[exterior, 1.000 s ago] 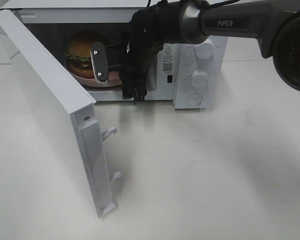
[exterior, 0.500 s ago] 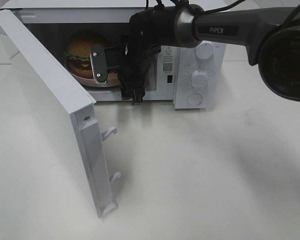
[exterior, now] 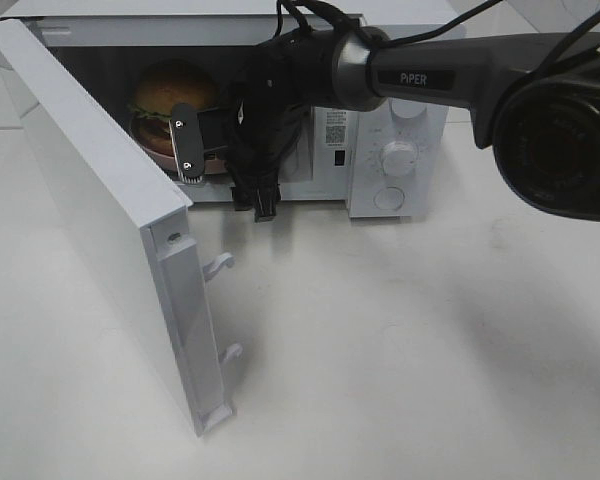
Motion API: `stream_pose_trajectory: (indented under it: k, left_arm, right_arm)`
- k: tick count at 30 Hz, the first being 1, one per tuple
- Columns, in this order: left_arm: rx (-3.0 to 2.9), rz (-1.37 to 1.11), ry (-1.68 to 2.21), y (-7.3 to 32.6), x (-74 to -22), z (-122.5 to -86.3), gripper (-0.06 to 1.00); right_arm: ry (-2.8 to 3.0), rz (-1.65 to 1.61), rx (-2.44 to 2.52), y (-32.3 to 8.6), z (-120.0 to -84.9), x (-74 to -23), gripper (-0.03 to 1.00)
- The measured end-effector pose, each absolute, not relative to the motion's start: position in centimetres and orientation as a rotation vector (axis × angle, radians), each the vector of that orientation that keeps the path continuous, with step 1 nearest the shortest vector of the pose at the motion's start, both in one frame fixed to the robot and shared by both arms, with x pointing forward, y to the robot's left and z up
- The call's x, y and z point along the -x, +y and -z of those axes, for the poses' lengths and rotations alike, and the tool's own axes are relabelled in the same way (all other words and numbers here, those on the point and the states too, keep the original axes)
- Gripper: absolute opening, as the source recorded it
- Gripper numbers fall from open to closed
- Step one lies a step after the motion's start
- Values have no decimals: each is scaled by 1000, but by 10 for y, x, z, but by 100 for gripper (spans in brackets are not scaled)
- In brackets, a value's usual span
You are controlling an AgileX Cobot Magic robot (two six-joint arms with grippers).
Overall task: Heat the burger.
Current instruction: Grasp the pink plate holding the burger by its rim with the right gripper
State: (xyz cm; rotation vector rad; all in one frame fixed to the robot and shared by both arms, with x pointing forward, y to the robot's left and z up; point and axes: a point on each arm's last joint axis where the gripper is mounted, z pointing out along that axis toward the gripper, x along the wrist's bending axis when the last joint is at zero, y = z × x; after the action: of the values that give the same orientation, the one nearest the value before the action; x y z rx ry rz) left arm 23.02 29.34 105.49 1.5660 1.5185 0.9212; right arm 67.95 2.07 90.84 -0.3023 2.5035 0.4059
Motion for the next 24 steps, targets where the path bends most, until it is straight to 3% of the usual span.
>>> stream_pose_trajectory:
  k: [6,8,9,11,12,13,24]
  left_arm:
    - [-1566,-921,1518,293,-230,-1055,97]
    - [-1566,-921,1518,293,-230,-1055,97]
    - [-1566,-921,1518,293,-230,-1055,97]
    - [-1566,-921,1518,293,-230,-1055,97]
    - [-1566,-921,1518,293,-230,-1055,97]
    - [-1566,-921,1518,293,-230,-1055,97]
    - [-1566,-921,1518,293,-230,-1055,97]
  right_arm:
    - [2498,-408,302,22,-908,-681,70]
    - [2489,-412,302,22,-910,-682,57]
    - [2489,-412,302,22,-910,-682,57]
    - [2502,-417,293,23,-911,-681,41]
    - [2502,-417,293,23,-911,-681,41]
    - [2509,-418,300,26,-914,-677,28]
    - [2507,-417,305,26,-915,-677,27]
